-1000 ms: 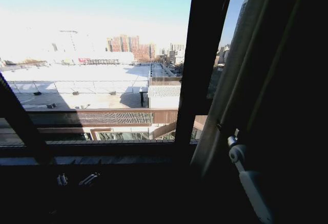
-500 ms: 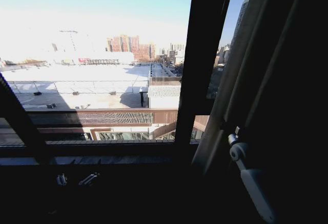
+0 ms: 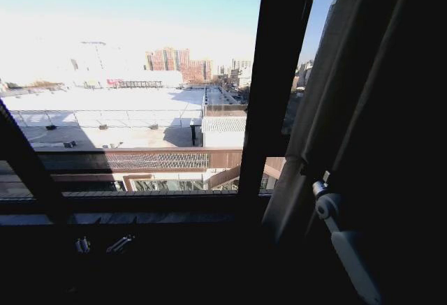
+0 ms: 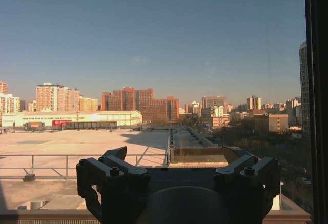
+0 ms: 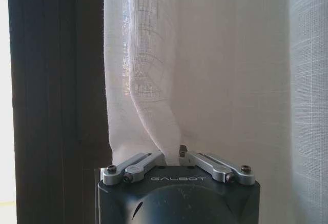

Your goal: Open the curtains by pulling them apart, changing their state from closed to fully open.

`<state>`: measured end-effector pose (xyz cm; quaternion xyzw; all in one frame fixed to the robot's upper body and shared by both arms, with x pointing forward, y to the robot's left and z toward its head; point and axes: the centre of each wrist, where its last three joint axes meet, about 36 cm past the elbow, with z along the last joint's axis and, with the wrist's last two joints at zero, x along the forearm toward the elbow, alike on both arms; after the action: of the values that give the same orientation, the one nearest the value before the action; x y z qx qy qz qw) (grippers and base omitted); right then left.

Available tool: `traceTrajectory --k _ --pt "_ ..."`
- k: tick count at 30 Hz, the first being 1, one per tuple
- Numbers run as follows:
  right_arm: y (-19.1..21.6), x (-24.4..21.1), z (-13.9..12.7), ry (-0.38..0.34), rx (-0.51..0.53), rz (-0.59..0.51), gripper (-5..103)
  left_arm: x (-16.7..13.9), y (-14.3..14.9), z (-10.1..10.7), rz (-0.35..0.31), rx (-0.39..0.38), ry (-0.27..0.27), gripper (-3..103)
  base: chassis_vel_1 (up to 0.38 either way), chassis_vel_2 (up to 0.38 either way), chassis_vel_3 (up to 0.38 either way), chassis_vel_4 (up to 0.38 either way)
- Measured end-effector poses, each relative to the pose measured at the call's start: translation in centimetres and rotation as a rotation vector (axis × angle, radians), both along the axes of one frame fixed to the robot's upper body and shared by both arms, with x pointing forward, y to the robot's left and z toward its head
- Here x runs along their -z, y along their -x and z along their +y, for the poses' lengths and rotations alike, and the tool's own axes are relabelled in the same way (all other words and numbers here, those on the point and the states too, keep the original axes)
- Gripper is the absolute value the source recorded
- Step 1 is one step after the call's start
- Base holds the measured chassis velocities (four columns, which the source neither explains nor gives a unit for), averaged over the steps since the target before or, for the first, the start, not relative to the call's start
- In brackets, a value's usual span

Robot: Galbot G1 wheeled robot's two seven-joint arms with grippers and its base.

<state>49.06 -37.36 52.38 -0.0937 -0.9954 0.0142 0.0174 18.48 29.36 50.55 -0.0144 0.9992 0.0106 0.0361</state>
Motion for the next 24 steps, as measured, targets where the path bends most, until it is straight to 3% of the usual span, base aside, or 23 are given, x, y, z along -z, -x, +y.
traceTrajectory --k 14,24 --pt "0.57 -0.32 0.30 0.001 -0.013 -0.002 0 -0.03 -0.01 0.05 -0.004 -0.001 0.000 100 -0.068 -0.064 0.067 0.059" --pt "0.86 -0.57 -0.10 0.007 -0.007 -0.007 0 -0.04 -0.02 0.08 -0.007 0.000 0.000 100 -0.258 -0.246 0.255 0.264"
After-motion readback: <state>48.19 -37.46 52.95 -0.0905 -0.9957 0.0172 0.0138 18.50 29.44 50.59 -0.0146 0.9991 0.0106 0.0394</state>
